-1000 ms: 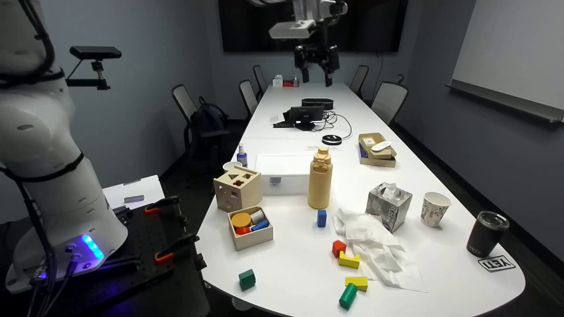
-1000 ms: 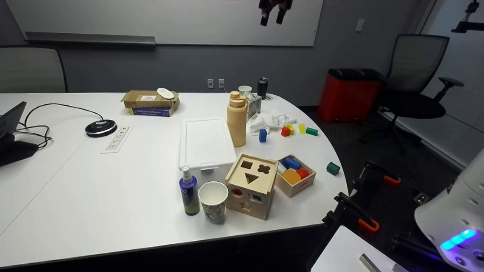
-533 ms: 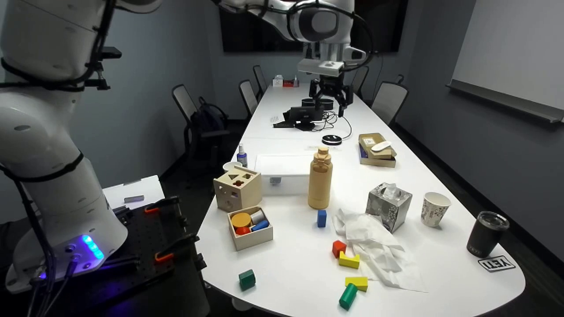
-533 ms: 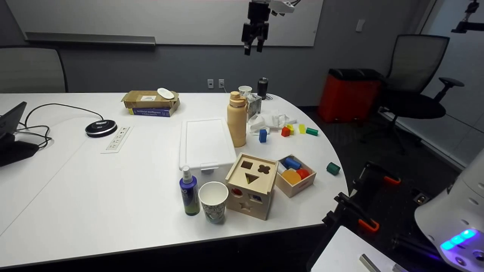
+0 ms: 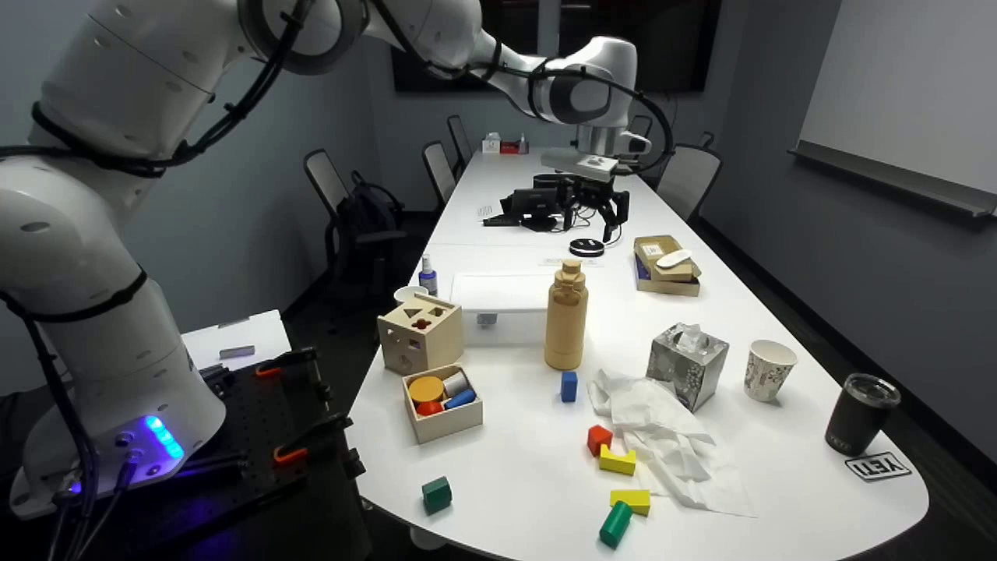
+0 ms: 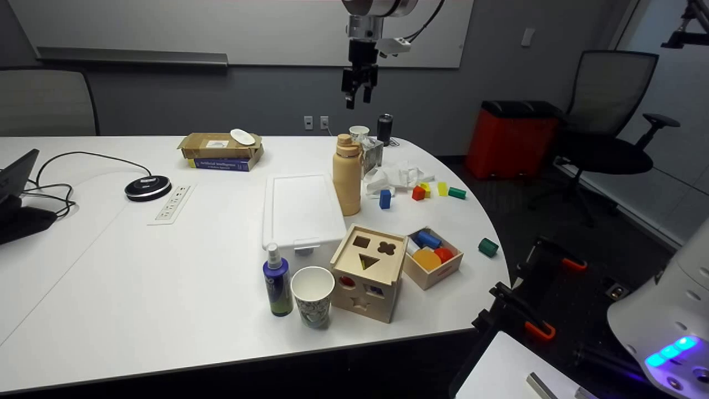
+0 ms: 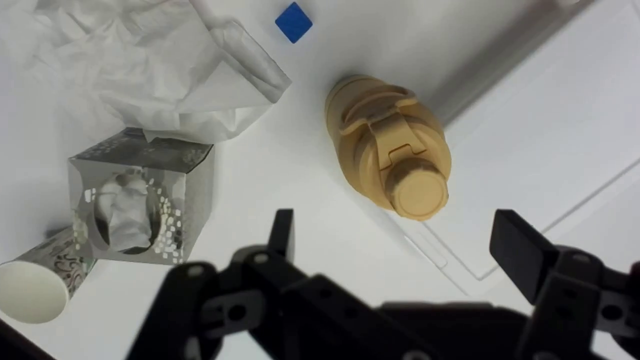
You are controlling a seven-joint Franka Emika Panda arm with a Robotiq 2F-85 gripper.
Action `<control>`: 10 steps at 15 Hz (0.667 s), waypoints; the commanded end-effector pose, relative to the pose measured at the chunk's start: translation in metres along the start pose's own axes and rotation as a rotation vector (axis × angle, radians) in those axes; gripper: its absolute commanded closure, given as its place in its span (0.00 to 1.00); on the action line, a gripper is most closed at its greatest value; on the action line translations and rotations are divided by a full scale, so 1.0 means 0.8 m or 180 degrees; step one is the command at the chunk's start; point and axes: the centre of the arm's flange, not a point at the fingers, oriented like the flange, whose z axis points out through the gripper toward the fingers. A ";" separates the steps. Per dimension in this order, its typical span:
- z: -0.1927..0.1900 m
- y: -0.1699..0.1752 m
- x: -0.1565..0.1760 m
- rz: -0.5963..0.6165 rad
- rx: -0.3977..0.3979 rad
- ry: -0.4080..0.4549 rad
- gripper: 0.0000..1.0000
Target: Slightly twist the cap on the water bottle
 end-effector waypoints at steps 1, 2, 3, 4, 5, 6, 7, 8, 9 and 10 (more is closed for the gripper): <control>0.025 -0.003 0.013 -0.0077 0.0032 -0.0086 0.00; 0.035 -0.005 0.015 -0.0084 0.0043 -0.0111 0.00; 0.044 -0.010 0.018 -0.0090 0.0061 -0.0134 0.00; 0.053 -0.014 0.020 -0.0104 0.0077 -0.0160 0.00; 0.060 -0.019 0.020 -0.0135 0.0085 -0.0177 0.00; 0.067 -0.026 0.021 -0.0182 0.0085 -0.0189 0.00; 0.075 -0.032 0.022 -0.0207 0.0091 -0.0204 0.00; 0.081 -0.037 0.024 -0.0228 0.0091 -0.0211 0.00; 0.086 -0.040 0.027 -0.0244 0.0094 -0.0218 0.00; 0.091 -0.042 0.030 -0.0262 0.0077 -0.0222 0.00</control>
